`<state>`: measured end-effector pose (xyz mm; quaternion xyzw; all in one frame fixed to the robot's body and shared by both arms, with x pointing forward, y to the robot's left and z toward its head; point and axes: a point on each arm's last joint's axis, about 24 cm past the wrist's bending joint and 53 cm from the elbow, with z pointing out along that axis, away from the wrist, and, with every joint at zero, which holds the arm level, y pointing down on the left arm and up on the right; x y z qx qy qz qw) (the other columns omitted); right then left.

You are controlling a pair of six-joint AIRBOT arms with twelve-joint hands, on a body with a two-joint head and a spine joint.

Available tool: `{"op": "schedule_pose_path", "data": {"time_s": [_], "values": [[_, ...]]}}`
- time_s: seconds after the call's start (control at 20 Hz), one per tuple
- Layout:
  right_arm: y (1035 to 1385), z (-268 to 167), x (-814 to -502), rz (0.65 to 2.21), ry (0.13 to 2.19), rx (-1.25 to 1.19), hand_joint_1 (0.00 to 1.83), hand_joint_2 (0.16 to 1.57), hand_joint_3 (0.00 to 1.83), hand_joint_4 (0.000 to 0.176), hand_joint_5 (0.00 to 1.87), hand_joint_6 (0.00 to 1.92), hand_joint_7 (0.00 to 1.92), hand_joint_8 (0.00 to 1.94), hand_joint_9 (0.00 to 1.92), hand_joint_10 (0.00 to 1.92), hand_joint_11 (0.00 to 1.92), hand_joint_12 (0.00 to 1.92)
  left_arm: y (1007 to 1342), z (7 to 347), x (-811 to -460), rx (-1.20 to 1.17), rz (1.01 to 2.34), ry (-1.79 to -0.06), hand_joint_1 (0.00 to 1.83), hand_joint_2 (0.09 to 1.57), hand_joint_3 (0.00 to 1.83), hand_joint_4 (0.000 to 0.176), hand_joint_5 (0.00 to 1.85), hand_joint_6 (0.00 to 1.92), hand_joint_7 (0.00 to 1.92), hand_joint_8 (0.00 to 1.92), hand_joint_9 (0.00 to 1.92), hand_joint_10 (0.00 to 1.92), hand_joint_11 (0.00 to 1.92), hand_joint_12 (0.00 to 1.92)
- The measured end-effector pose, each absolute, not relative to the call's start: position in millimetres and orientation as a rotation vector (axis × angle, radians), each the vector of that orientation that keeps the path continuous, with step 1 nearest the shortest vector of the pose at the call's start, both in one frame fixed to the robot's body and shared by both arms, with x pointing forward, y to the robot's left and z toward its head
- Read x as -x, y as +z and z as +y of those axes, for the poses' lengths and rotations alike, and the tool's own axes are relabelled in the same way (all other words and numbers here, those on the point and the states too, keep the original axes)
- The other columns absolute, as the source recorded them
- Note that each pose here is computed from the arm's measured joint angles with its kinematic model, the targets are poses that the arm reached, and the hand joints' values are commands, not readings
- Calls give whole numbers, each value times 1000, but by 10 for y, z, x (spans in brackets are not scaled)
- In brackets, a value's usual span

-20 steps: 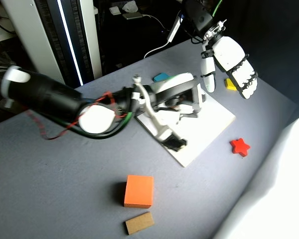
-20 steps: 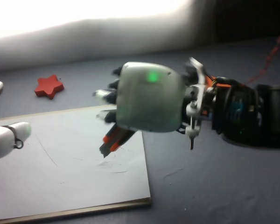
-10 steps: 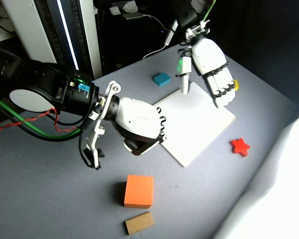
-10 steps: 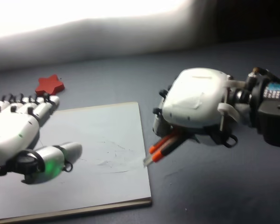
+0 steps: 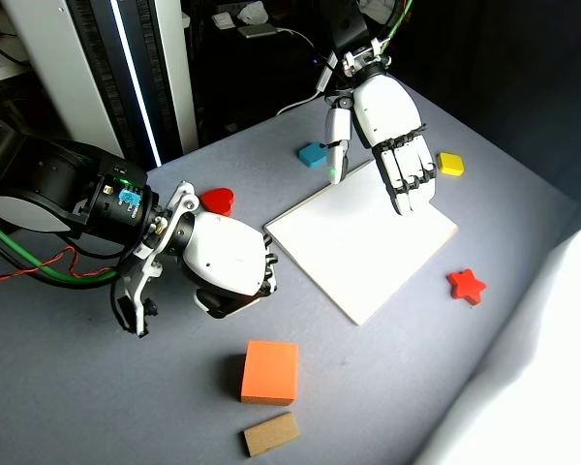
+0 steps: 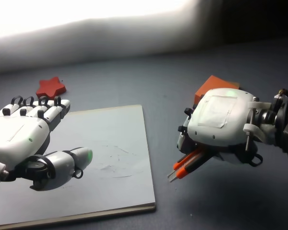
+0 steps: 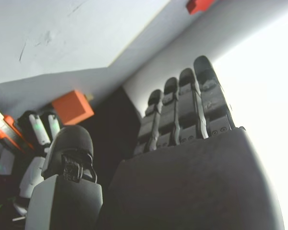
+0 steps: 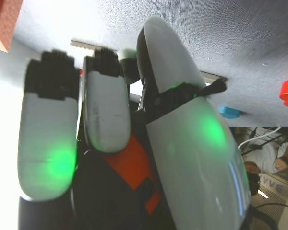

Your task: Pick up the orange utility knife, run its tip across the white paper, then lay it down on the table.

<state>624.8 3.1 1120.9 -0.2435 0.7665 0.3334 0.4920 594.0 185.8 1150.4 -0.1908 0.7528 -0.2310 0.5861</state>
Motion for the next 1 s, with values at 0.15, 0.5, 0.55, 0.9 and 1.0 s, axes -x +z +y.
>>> {"op": "schedule_pose_path", "data": {"time_s": [0.15, 0.5, 0.55, 0.9, 1.0], "values": [[11145, 11, -6231, 1871, 801, 598, 1451, 1427, 0, 176, 1350, 1921, 1516, 1941, 1652, 1921, 1689, 1921, 11491, 1898, -5958, 445, 1754, -526, 41, 1312, 0, 13, 14, 0, 80, 1, 71, 2, 0, 361], [11072, -12, -6206, 1873, 793, 608, 1009, 1502, 0, 0, 463, 1696, 497, 1924, 498, 1921, 571, 1921, 11497, 1933, -5987, 442, 1748, -517, 31, 1315, 1, 18, 6, 1, 85, 2, 76, 1, 0, 369], [11088, -11, -6211, 1865, 791, 611, 980, 1472, 0, 11, 415, 1786, 482, 1850, 315, 1921, 419, 1921, 11497, 1933, -5987, 442, 1748, -517, 33, 1314, 1, 16, 15, 5, 89, 3, 79, 2, 0, 375], [11132, -123, -6263, 1857, 765, 602, 776, 1218, 0, 0, 0, 709, 149, 373, 1, 973, 0, 1527, 11461, 1944, -5970, 440, 1754, -516, 38, 1313, 0, 19, 11, 4, 88, 8, 81, 9, 0, 370], [11139, -141, -6239, 1859, 763, 606, 750, 1161, 0, 0, 0, 645, 210, 174, 0, 836, 0, 1368, 11446, 1965, -5973, 444, 1755, -509, 34, 1313, 0, 17, 16, 3, 88, 3, 85, 6, 0, 375]]}}
